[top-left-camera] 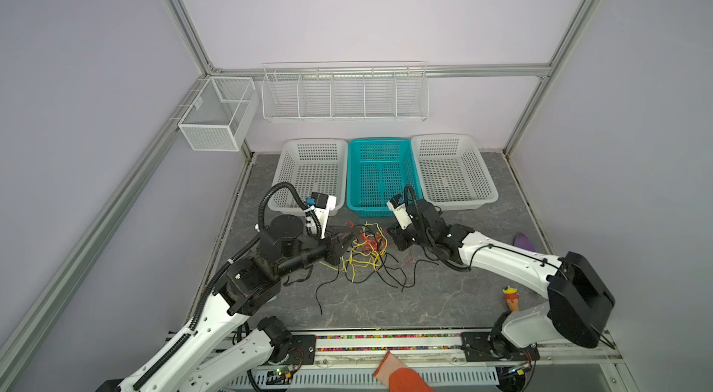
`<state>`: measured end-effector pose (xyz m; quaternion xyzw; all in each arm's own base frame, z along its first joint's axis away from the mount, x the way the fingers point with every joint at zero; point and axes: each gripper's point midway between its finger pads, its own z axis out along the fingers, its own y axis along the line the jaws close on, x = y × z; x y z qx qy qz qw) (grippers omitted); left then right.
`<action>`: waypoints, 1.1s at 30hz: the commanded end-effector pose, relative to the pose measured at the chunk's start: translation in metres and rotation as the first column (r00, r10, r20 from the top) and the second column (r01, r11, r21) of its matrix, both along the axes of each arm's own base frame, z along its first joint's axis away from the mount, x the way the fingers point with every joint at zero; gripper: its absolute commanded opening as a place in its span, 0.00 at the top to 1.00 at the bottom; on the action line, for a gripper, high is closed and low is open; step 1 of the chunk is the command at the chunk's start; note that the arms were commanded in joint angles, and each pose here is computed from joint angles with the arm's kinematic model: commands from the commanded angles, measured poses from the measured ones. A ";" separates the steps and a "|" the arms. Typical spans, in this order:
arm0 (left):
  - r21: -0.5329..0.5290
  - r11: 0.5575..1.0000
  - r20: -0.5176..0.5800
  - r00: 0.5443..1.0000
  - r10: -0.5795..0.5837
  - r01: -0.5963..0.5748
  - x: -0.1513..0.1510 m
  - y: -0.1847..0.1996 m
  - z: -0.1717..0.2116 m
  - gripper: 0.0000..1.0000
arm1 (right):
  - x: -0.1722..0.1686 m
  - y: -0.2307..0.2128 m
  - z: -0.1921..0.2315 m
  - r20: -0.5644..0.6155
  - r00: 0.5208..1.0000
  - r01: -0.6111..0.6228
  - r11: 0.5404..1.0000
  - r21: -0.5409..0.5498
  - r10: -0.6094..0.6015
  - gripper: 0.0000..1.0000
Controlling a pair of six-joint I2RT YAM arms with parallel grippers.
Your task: Untangle the cables
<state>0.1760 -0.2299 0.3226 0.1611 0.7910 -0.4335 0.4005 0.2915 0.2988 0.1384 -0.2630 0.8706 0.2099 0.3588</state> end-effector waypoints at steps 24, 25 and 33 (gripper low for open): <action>-0.012 0.999 0.100 0.994 -0.045 0.046 -0.014 0.008 0.001 1.00 | -0.040 0.001 0.036 -0.439 0.886 0.306 0.900 0.312 -0.149 0.26; -0.010 0.999 0.099 0.994 -0.052 0.053 -0.014 0.007 0.000 1.00 | -0.041 0.005 0.040 -0.465 0.874 0.323 0.882 0.343 -0.139 0.26; -0.024 0.997 0.101 0.993 -0.066 0.069 -0.018 0.007 0.000 1.00 | -0.044 0.008 0.026 -0.657 0.735 0.523 0.758 0.389 -0.170 0.24</action>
